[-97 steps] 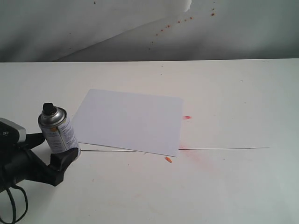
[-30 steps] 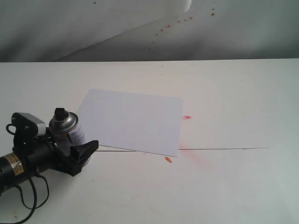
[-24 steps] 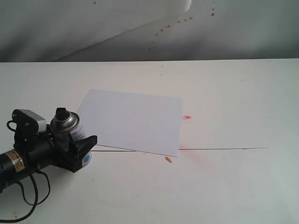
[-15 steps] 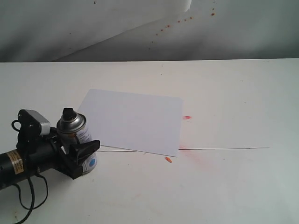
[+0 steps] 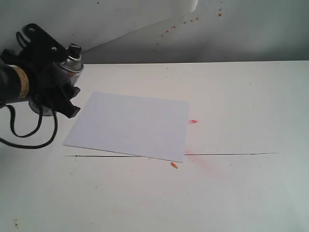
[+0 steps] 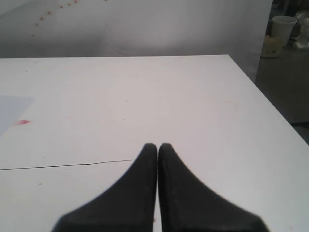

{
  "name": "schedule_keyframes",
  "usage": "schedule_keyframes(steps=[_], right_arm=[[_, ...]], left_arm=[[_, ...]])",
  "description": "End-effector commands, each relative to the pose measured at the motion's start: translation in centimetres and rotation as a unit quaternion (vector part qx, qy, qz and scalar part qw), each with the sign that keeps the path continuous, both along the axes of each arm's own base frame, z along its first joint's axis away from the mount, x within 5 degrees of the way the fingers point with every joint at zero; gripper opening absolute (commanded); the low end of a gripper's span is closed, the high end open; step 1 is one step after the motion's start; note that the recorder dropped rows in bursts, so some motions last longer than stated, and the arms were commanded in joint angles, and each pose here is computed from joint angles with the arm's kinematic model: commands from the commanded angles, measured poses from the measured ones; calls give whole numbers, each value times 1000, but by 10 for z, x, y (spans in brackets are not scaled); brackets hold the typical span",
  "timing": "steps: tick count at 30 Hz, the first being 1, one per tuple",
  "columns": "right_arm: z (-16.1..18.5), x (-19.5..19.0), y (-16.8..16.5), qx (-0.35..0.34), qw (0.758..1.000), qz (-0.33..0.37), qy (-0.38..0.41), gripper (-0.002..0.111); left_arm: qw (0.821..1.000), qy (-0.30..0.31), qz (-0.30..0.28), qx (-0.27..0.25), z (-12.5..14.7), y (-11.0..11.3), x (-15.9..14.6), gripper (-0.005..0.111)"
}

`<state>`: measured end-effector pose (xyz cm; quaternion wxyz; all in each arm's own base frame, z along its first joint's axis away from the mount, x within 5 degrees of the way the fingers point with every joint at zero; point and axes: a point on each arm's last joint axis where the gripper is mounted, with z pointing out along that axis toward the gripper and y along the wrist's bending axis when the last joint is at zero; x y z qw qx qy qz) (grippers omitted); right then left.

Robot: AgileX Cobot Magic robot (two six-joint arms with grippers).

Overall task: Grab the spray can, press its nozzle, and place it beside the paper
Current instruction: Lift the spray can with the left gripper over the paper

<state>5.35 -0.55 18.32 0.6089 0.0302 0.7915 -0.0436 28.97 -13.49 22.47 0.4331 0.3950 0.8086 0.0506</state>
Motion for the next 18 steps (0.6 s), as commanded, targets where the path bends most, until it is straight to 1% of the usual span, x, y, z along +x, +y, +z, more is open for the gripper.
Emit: schedule_keyframes(steps=[1,2,5,7,9,11,14,18], right_arm=[[-1,0,0,0,1000,-3,-1,1],[-1,0,0,0,1000,-3,-1,1],[-1,0,0,0,1000,-3,-1,1],[-1,0,0,0,1000,-3,-1,1],[-1,0,0,0,1000,-3,-1,1],[-1,0,0,0,1000,-3,-1,1],[-1,0,0,0,1000,-3,-1,1],[-1,0,0,0,1000,-3,-1,1]], left_arm=[[996,3,-32,82,-9,-22,12,0],[993,8,-46,111,-16,-28,15,0],[984,24,-67,166,-29,-38,21,0],[979,36,-80,182,-34,-44,26,0],[976,44,-101,187,-36,-50,31,0],[968,51,-129,208,-37,-56,37,0],[955,79,-162,236,-39,-64,47,0],[938,125,-198,254,-40,-77,60,0]])
